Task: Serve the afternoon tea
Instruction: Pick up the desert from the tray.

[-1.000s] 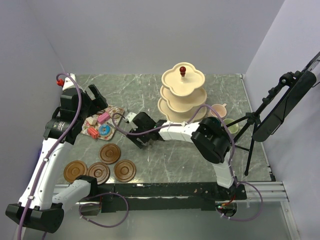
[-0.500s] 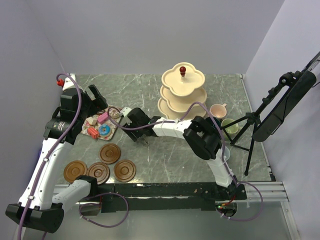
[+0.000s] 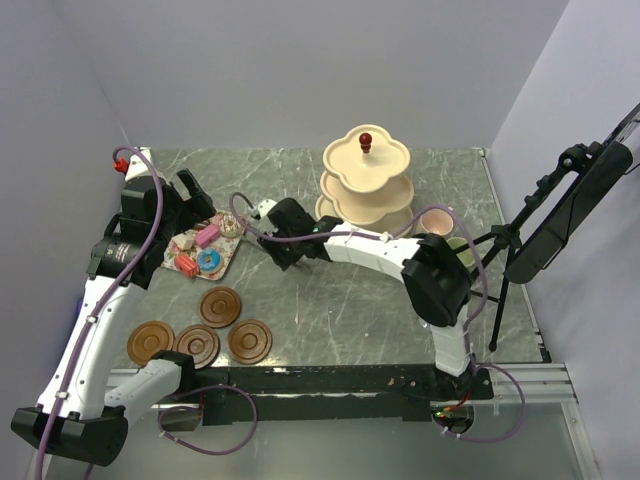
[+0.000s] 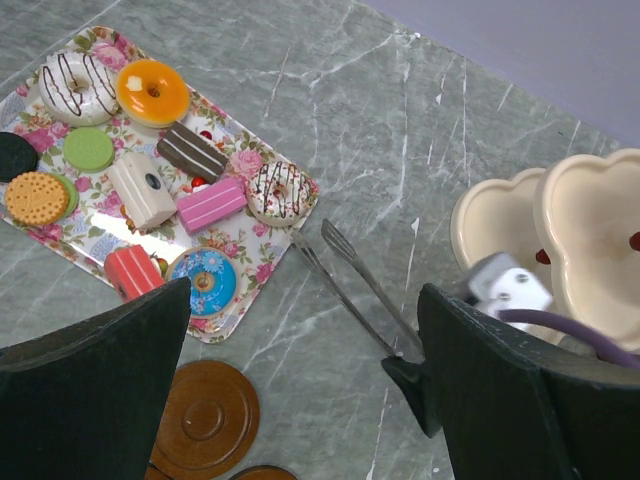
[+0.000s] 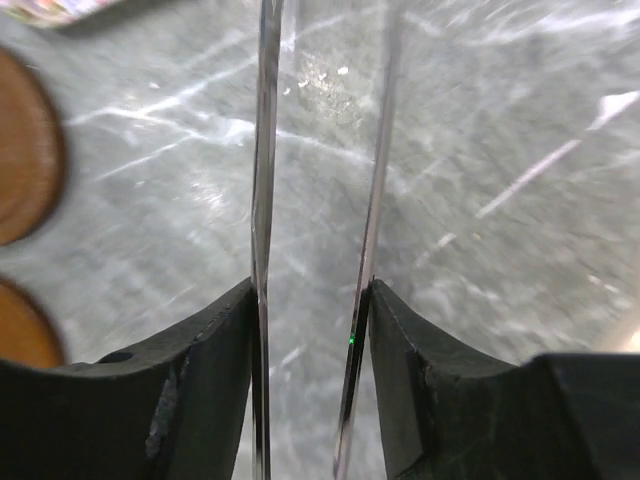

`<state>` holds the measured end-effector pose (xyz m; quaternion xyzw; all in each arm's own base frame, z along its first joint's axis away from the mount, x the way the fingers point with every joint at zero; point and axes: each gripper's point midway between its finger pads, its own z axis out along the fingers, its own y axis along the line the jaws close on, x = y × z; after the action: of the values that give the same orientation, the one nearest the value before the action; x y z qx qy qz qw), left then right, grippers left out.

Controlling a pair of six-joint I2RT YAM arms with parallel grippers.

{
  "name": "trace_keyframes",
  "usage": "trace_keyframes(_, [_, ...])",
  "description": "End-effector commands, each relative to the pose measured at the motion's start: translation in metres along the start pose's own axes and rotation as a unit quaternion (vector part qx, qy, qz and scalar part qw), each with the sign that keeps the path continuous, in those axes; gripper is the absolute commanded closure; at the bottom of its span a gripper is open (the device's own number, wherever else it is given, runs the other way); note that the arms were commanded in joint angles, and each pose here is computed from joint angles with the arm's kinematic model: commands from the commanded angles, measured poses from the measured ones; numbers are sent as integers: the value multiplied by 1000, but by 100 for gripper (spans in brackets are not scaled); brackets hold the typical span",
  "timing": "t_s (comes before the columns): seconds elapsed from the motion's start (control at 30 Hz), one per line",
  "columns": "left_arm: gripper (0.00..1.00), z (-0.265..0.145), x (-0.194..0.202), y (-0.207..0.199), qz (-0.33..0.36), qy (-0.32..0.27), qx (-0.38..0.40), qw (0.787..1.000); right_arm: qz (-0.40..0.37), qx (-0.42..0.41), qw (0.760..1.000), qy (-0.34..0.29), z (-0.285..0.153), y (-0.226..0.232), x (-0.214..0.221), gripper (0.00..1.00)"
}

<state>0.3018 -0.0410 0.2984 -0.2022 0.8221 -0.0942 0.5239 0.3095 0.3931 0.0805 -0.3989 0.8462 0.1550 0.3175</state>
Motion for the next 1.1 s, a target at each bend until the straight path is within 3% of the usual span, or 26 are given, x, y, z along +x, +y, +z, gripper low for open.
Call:
trace_keyframes(0.0, [0, 1, -1, -1, -2, -4, 5, 1000, 11, 10, 999, -41, -57, -6, -47, 48])
trace_keyframes(0.33, [0, -1, -1, -2, -3, -6, 9, 1000, -2, 4, 997, -82, -85, -5, -87, 49])
trace_keyframes(1.07, [0, -3, -4, -2, -6, -10, 7, 1000, -104, 39, 991, -78, -16, -17, -105, 44])
